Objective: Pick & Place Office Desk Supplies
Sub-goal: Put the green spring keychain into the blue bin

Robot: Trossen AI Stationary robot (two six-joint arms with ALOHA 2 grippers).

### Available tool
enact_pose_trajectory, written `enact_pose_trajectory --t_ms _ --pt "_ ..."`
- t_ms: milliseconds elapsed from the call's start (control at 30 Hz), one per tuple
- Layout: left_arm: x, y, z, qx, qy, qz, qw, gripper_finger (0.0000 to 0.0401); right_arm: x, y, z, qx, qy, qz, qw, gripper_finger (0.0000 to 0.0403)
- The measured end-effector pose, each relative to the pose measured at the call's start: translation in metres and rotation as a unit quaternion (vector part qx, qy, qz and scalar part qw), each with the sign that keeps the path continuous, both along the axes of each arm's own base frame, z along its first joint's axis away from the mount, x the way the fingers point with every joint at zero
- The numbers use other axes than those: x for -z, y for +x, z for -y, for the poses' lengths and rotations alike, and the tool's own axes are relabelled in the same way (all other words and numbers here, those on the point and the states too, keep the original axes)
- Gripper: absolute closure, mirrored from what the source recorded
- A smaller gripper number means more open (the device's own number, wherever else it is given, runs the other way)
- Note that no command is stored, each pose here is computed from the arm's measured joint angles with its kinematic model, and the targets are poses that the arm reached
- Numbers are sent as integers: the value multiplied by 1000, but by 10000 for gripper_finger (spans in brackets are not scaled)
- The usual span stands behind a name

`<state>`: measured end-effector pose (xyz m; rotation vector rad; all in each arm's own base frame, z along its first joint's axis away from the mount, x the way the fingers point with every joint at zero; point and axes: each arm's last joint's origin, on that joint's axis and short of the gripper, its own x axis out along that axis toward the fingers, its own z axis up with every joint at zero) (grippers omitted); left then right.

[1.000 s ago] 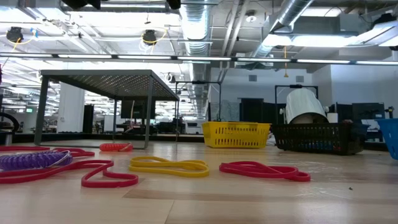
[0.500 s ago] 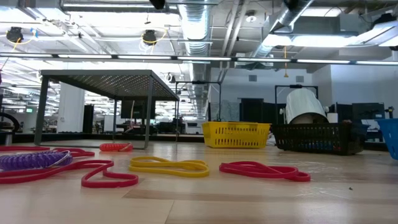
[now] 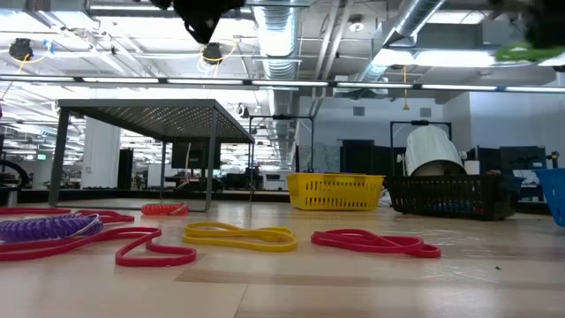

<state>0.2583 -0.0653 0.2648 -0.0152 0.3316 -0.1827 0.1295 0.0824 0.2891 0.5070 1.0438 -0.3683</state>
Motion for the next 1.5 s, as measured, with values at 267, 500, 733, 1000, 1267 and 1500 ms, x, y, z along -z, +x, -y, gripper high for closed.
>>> enact_pose_trajectory --t_ms 267,500,733,1000,1267,1500 --pt "1 0 0 -5 -5 -8 1000 297 52 -16 -37 52 15 -74 996 398" --pt "4 -1 -1 -5 -1 -24 1000 297 70 -17 -67 83 20 -86 993 398" --pt "4 -1 -1 -6 -3 -23 1000 297 93 -9 -81 97 1 -140 985 398" --pt "4 -2 0 -10 -18 -28 999 297 109 1 -87 111 -11 -161 981 389" --pt "5 -2 0 -9 -13 -32 999 297 108 0 -86 106 -16 -168 980 351" --pt "5 -2 -1 -11 -12 -32 999 297 108 -1 -84 87 -24 -189 978 263"
